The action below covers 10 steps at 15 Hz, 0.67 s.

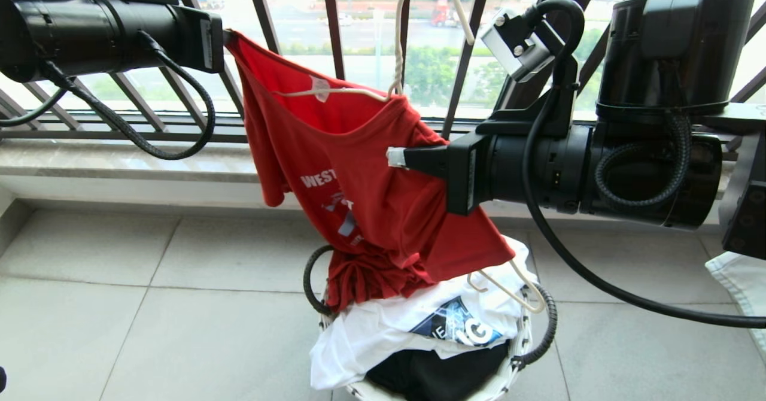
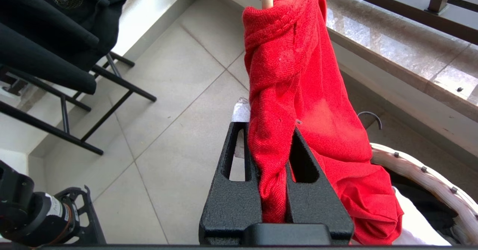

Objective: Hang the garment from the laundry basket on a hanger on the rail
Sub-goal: Hang the clothes on the clothes rack

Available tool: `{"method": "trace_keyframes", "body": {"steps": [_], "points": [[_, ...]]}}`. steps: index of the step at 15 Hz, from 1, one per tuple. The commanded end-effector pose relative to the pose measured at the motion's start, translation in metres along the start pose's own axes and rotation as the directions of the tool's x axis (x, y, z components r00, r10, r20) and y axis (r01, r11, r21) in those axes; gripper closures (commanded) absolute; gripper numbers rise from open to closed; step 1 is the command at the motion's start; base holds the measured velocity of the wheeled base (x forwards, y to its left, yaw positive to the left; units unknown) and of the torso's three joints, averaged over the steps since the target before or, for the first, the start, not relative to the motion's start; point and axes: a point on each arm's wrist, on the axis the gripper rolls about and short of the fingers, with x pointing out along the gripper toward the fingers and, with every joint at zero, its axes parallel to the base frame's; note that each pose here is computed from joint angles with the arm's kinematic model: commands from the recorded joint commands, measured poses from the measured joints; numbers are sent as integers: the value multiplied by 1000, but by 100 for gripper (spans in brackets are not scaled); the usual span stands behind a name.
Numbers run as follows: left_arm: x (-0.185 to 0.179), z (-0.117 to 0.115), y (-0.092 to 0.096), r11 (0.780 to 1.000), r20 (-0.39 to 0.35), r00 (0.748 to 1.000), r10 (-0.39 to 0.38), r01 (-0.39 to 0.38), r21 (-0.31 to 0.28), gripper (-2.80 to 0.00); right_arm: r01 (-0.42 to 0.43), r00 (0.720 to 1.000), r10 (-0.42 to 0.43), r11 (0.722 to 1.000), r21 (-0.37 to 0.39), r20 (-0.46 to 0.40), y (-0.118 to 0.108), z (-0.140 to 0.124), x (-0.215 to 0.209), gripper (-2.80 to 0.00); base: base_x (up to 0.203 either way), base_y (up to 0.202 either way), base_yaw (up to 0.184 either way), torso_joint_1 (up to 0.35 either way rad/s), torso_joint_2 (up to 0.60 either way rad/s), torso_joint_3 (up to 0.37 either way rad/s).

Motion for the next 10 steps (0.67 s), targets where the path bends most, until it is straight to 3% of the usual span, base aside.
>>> {"method": "trace_keyframes", "body": {"steps": [1,5,10], "points": [[15,-10,-4,1000,-23,1000,-9,9,4,0,-16,1000,16,1000,4,-16,1,-2,0,0,0,0,0,0,0,0],[34,-8,-3,999,36,999,7,-8,47,0,-47,998,47,999,9,-30,3,-2,-1,0,0,0,0,0,0,0],[18,4,-17,999,58,997,-47,46,21,0,-44,998,45,999,11,-35,3,-5,6,0,0,0,0,0,0,0]]}}
